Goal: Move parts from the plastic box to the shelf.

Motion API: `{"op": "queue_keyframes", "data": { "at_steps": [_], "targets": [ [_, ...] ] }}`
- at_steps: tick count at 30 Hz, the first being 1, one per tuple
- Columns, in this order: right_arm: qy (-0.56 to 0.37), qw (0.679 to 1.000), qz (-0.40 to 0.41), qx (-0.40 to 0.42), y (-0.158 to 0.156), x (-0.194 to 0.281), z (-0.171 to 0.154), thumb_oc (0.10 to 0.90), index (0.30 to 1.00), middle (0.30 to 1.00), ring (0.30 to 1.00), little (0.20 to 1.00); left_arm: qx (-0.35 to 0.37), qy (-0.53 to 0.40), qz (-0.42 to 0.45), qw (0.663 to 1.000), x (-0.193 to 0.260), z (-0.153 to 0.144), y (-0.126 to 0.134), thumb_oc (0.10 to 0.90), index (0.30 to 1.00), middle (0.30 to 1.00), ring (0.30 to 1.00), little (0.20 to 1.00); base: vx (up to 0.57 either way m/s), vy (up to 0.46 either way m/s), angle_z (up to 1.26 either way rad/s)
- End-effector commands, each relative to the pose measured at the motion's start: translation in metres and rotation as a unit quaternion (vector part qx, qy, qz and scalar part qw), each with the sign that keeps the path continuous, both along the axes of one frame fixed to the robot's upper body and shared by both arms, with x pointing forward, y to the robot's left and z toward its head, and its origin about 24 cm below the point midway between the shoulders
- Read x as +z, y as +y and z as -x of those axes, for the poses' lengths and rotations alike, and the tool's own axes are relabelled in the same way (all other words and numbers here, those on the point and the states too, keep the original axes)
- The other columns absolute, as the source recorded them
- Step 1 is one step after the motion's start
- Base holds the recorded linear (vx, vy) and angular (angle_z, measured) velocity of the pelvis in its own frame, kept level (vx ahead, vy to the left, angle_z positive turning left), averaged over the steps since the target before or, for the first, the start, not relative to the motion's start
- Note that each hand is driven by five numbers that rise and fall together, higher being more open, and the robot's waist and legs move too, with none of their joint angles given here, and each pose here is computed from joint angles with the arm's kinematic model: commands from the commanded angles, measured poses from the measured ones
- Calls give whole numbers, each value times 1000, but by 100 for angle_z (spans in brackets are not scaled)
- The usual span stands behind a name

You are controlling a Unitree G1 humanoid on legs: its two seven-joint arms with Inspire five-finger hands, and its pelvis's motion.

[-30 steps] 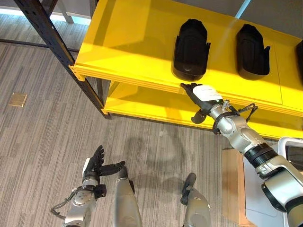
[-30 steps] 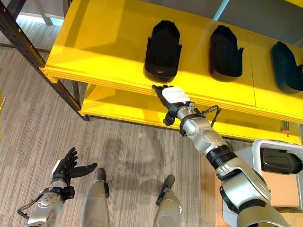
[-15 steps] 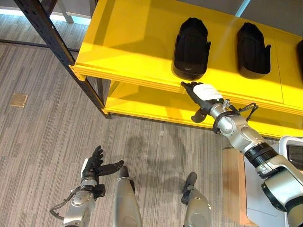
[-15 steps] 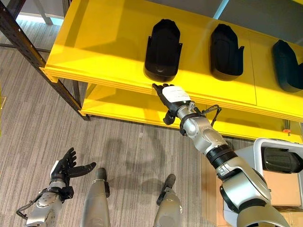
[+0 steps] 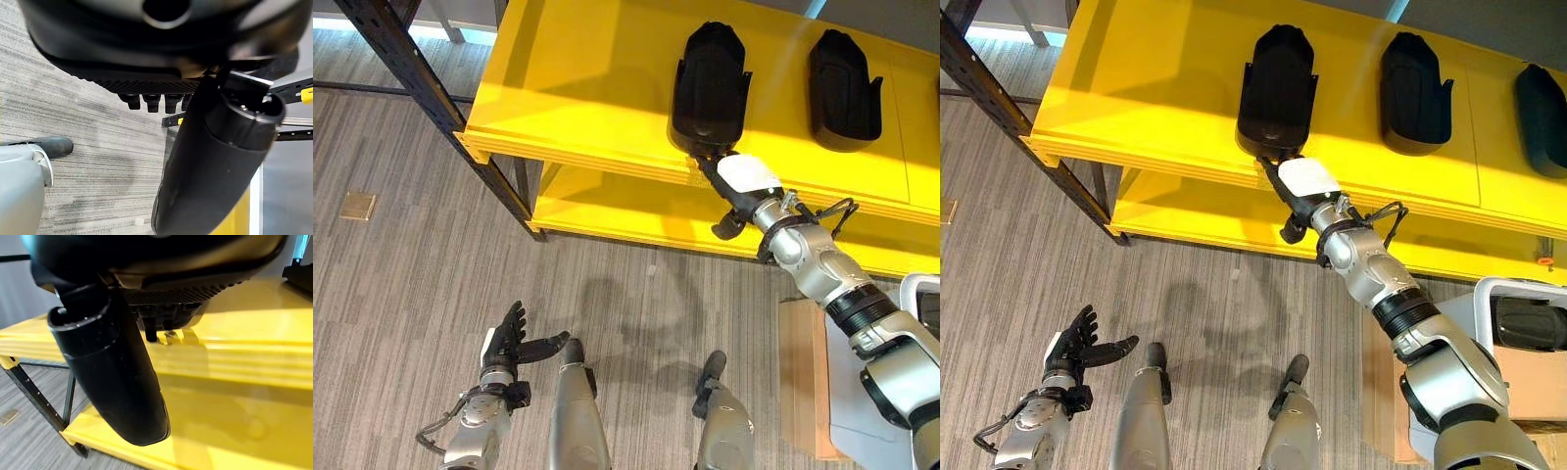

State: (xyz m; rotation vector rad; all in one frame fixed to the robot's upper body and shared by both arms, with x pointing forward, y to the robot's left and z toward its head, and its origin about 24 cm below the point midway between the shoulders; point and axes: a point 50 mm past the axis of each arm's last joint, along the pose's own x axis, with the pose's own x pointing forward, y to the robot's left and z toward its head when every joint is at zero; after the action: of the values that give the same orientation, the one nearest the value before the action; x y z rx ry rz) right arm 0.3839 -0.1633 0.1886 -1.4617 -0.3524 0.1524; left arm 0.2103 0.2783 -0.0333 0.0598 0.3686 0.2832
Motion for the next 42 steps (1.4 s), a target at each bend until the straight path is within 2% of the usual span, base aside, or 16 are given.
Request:
{"op": "queue_keyframes", "data": {
  "at_steps": [1, 42],
  "targets": [
    [-99, 994, -14, -43, -15, 69, -10, 900, 1000, 1000, 1000, 1000, 1, -85, -16, 996, 29, -4, 7, 900, 1000, 1000, 1000, 1000, 0, 0, 0],
    [-138, 988, -8, -71, -29, 101, -9, 900, 1000, 1000, 1000, 1000, 19, -95, -11, 995, 32, -1, 15, 900, 1000, 1000, 1000, 1000, 2, -1, 1]
  ]
}}
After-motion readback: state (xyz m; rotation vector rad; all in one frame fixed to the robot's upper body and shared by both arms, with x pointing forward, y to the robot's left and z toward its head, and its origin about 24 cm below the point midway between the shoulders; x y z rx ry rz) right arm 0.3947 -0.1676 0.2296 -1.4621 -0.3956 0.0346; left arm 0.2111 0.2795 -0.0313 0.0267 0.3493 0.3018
